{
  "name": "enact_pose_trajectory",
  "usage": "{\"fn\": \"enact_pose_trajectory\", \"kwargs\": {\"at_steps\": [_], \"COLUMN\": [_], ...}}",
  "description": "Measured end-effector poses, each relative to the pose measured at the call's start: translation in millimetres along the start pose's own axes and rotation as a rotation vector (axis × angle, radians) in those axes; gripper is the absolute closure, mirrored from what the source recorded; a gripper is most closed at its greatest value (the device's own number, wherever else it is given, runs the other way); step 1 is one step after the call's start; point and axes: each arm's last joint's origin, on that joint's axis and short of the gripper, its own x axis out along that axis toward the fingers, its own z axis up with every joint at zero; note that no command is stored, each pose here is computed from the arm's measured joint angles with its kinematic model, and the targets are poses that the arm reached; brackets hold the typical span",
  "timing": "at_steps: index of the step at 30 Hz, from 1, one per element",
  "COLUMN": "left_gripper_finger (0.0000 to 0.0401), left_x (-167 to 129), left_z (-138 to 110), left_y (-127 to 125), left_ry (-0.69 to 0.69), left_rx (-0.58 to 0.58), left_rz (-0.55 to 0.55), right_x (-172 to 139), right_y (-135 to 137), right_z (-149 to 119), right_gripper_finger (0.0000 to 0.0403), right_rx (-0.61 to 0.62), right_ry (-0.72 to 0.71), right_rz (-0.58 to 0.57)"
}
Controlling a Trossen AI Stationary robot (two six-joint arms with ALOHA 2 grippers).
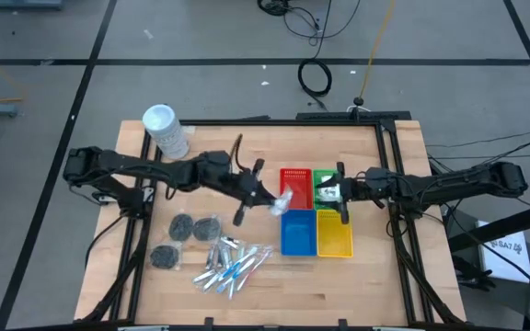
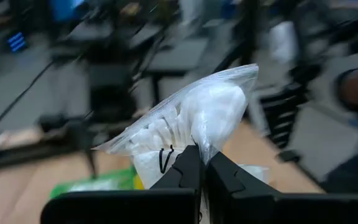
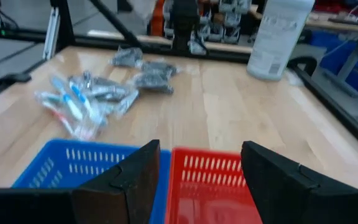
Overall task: Pick & Place Travel size toiletries
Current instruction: Put the cotton pack into the green bin
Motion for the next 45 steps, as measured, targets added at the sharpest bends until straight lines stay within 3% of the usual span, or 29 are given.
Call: {"fn": "enact_pose_trajectory", "kwargs": {"at_steps": [6, 13, 20, 25, 32, 37, 45], "left_gripper_finger": [0.0400, 0.0399, 0.0400, 0.0399, 0.0400, 0.0399, 0.0400], "left_x": [-13.9, -1.0, 13.3, 24.1, 43.4, 63.1, 68.6], "left_z": [-14.9, -32.5, -50.6, -46.0, -41.7, -46.1, -49.6], "left_y": [14.1, 17.0, 23.9, 33.3, 41.9, 48.2, 56.6], "left_ry": [-0.127, -0.121, -0.123, -0.144, -0.150, -0.146, -0.140], "left_rx": [0.047, -0.002, -0.064, -0.070, -0.077, -0.100, -0.173], "left_rz": [-0.091, -0.118, -0.080, -0.056, -0.094, -0.123, -0.115], "right_x": [18.5, 36.8, 41.3, 36.9, 33.2, 33.2, 32.8], "right_y": [-1.4, -4.4, -3.0, -1.3, -0.9, 1.4, 2.7], "right_z": [4.0, 4.1, 3.7, 10.2, 13.9, 13.3, 13.2], "right_gripper_finger": [0.0190, 0.0163, 0.0133, 0.0122, 0.0121, 0.0125, 0.0163], "right_rx": [0.022, 0.080, 0.114, 0.108, 0.125, 0.142, 0.175], "right_ry": [-0.128, -0.281, -0.330, -0.371, -0.383, -0.373, -0.366], "right_rz": [-0.011, -0.021, 0.018, 0.087, 0.109, 0.187, 0.245]}}
